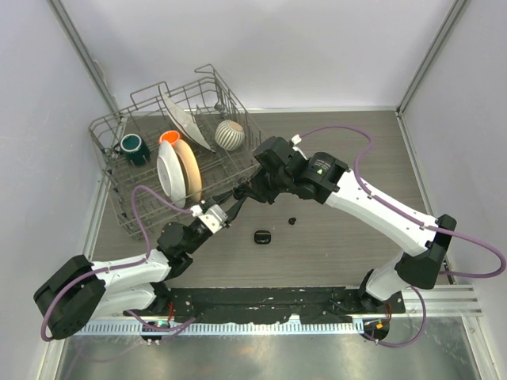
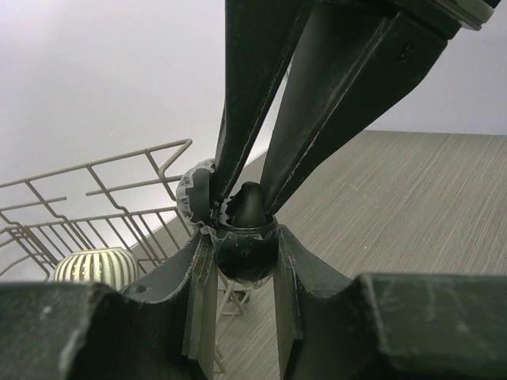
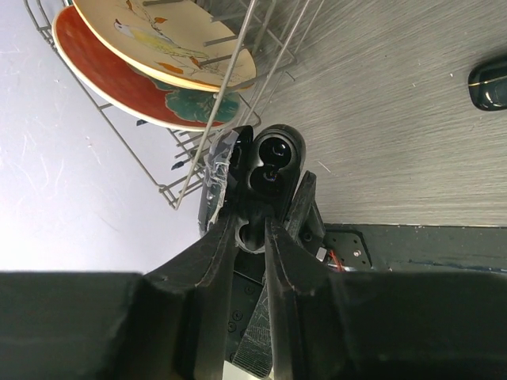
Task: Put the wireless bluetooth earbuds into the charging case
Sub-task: Place the earbud in the charging case.
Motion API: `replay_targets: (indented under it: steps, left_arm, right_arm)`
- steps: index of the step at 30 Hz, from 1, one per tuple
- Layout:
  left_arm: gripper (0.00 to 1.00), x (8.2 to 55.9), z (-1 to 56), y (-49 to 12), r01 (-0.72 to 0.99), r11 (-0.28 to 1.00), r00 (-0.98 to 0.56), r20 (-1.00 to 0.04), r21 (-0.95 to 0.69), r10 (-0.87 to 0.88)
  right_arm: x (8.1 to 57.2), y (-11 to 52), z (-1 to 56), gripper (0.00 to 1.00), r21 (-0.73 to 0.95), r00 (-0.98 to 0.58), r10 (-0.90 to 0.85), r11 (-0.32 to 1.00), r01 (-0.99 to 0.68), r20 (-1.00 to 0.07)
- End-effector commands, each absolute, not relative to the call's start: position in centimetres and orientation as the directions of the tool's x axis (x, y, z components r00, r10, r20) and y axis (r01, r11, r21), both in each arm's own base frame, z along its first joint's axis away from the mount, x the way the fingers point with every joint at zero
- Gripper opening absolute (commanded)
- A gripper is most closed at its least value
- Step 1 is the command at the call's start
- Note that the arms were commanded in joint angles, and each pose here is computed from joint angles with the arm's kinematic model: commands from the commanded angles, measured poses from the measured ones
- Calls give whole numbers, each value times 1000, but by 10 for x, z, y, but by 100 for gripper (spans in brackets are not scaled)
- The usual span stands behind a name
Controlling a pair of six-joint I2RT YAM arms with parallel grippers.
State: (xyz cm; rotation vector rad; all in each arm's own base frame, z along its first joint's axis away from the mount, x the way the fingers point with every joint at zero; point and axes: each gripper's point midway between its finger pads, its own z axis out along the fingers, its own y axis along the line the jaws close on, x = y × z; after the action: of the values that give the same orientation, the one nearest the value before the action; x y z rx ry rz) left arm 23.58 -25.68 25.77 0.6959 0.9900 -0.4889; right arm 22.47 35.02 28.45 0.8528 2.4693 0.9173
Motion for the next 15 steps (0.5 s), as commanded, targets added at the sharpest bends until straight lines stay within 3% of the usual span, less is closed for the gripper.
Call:
replay_targets:
  steps: [1, 7, 15]
  left_arm:
    - [0, 200, 366, -235, 605, 740, 699, -642, 295, -315]
    - [0, 205, 360, -232, 601, 755, 680, -665, 263, -310]
    - [0, 212, 355, -227, 598, 772, 653, -690, 215, -314]
  right_arm:
    - [227, 361, 284, 30, 697, -754, 636, 615, 370, -161]
    - [227, 358, 306, 39, 721, -763, 612, 623, 303, -208]
    - [223, 348, 337, 40, 767, -758, 606, 597, 234, -240]
